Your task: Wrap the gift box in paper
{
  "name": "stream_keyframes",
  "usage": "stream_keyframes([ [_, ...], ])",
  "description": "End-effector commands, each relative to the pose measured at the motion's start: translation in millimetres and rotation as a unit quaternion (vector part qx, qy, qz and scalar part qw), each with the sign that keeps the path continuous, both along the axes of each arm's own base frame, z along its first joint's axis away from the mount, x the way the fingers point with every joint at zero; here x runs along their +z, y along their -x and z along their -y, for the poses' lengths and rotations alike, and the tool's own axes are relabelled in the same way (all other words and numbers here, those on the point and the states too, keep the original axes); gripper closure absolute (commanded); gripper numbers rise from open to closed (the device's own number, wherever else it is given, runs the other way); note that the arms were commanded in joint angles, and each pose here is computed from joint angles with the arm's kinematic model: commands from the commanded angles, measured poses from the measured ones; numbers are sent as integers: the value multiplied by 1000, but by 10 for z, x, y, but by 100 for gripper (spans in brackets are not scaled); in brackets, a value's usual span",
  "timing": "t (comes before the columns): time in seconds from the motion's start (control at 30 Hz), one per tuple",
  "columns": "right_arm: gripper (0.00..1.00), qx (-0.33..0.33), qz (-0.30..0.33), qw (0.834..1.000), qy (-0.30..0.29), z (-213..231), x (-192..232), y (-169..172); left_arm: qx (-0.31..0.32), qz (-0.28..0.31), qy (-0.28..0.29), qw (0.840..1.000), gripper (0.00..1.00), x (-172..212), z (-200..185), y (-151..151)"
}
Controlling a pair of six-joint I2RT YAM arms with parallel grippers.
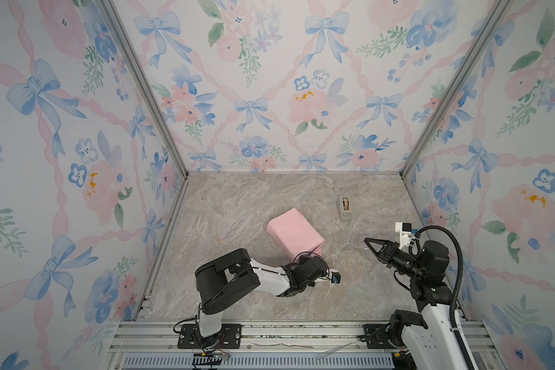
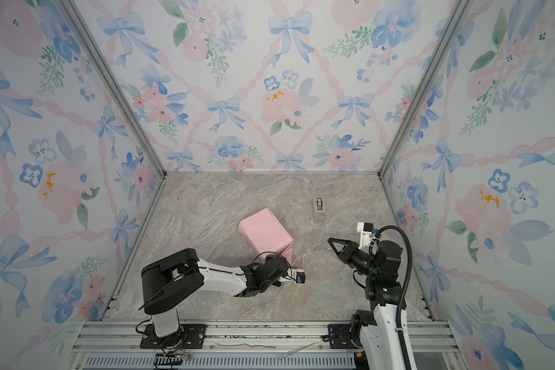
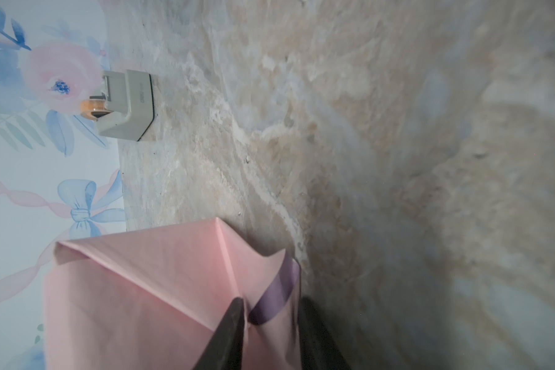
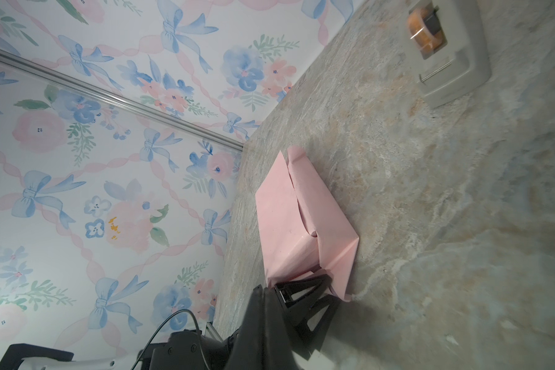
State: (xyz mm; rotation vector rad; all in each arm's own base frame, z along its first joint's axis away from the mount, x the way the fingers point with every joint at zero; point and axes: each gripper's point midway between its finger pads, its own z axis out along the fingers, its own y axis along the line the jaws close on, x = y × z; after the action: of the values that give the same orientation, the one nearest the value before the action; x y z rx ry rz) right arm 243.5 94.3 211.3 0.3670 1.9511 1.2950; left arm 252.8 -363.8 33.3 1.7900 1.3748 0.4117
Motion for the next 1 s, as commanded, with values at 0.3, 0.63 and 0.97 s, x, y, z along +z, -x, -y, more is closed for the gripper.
stream_keyframes([
  [0.3,100,2,-8,1000,-8,-6,-51,54,39,107,29,993,54,263,-53,-135],
  [0.63,100,3,-9,1000,-9,-9,-71,55,63,158,40,985,46,363,-229,-161],
  [0.97,100,5,-8,1000,-10,-15,-71,60,75,186,78,977,34,570,-245,-161],
])
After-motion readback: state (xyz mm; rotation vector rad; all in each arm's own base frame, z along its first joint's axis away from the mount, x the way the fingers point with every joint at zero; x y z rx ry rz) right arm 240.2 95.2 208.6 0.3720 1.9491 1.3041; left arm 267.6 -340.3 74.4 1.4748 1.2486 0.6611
